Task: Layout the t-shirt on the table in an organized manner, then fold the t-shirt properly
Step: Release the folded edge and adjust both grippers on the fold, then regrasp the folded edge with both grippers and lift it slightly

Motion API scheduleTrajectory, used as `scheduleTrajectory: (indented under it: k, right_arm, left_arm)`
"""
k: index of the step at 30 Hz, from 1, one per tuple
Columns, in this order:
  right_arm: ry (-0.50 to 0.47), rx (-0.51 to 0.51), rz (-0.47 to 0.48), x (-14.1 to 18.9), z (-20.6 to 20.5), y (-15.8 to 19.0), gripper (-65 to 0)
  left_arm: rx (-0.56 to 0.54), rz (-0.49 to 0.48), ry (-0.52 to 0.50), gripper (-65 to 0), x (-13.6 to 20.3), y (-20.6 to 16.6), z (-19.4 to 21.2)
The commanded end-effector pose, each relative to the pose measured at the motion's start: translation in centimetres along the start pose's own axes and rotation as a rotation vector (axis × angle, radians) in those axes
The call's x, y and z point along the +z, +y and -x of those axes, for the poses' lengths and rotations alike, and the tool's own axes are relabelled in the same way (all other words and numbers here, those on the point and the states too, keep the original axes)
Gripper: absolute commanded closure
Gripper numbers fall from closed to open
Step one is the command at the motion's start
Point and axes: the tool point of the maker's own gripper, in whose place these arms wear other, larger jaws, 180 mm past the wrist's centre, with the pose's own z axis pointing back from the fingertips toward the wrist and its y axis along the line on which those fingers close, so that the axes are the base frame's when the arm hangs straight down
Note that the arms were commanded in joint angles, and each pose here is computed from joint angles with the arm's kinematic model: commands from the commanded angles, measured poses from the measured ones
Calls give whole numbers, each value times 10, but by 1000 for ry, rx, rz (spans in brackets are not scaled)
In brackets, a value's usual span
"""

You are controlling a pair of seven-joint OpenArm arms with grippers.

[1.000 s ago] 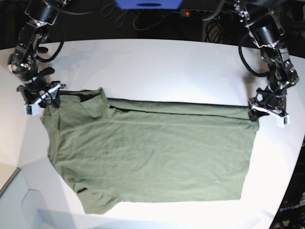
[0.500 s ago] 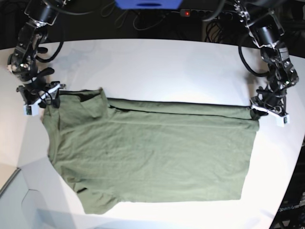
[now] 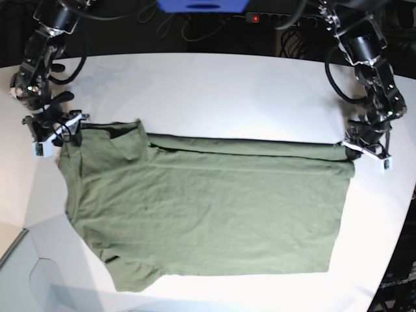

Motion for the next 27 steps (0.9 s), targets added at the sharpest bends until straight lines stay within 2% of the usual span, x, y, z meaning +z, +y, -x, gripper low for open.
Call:
scheduleTrajectory:
  k: [1, 7, 18, 27]
  right_arm:
    - [-64, 1, 28, 6, -20, -14, -323]
    - [-71, -37, 80, 13, -17, -35, -415]
    - [-20, -80, 67, -1, 0, -40, -417]
    - [-19, -80, 61, -1, 1, -36, -417]
  left_arm:
    - [-22, -17, -5, -1, 2, 6, -9]
    - [-22, -17, -5, -1, 2, 6, -9]
    - [-22, -17, -5, -1, 2, 6, -9]
    - [-22, -17, -5, -1, 2, 6, -9]
